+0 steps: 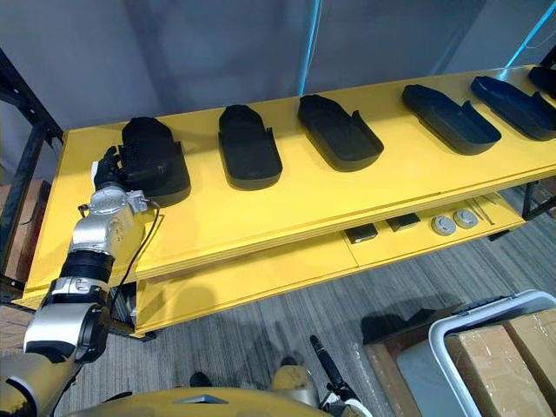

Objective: Walk over and take three plastic housings, then place them on the shelf

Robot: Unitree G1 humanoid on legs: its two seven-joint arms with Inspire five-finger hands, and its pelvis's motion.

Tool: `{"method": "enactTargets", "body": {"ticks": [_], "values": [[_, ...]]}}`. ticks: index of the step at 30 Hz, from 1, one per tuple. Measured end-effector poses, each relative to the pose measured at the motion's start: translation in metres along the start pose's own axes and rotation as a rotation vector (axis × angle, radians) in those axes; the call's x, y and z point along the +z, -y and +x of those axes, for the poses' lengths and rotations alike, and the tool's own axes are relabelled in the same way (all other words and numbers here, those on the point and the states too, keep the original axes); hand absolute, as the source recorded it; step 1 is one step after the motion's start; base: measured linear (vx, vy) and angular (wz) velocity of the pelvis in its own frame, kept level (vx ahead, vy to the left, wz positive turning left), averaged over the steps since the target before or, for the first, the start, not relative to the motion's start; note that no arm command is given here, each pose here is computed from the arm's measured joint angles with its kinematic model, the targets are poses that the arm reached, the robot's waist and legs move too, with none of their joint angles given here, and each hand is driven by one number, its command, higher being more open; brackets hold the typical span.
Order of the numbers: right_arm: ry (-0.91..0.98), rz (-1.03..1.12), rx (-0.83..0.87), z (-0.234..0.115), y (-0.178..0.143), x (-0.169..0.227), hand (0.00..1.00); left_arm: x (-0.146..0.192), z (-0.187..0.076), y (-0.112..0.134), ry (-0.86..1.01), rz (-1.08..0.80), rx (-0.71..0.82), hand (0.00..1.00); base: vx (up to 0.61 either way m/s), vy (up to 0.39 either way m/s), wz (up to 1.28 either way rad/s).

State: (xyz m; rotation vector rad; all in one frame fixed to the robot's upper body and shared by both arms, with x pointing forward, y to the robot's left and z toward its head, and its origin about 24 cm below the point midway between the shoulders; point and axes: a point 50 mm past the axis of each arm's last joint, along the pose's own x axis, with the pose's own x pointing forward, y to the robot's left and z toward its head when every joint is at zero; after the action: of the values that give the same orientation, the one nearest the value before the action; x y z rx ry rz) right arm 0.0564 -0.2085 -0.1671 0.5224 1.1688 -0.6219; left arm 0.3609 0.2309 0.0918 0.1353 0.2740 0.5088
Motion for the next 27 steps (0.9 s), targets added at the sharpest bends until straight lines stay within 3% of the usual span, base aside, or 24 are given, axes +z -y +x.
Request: {"method": "enactTargets", "body": {"ticks": [7,12,15,20,27], "values": [[0.046,0.071,-0.014,-0.003,0.008,-0.006,1.00,0.012,-0.008,0.008,0.058,0.073,0.010,1.00,0.00,0.010,0.01],[0.071,0.026,0.005,-0.005,0.006,-0.009,1.00,0.036,-0.026,-0.009,0.254,-0.007,0.060,1.00,0.00,0.009,0.01],[0.100,-0.003,-0.013,-0.006,0.008,-0.010,1.00,0.047,-0.055,-0.016,0.438,-0.119,0.017,1.00,0.04,0.033,0.07],[0.151,-0.021,-0.050,-0.010,0.013,-0.010,1.00,0.056,-0.125,-0.015,0.746,-0.278,-0.239,1.00,0.02,0.037,0.19],[0.341,0.018,-0.179,-0.019,0.000,0.015,1.00,0.037,-0.169,-0.018,0.910,-0.414,-0.379,1.00,-0.06,0.019,-0.09]]}}
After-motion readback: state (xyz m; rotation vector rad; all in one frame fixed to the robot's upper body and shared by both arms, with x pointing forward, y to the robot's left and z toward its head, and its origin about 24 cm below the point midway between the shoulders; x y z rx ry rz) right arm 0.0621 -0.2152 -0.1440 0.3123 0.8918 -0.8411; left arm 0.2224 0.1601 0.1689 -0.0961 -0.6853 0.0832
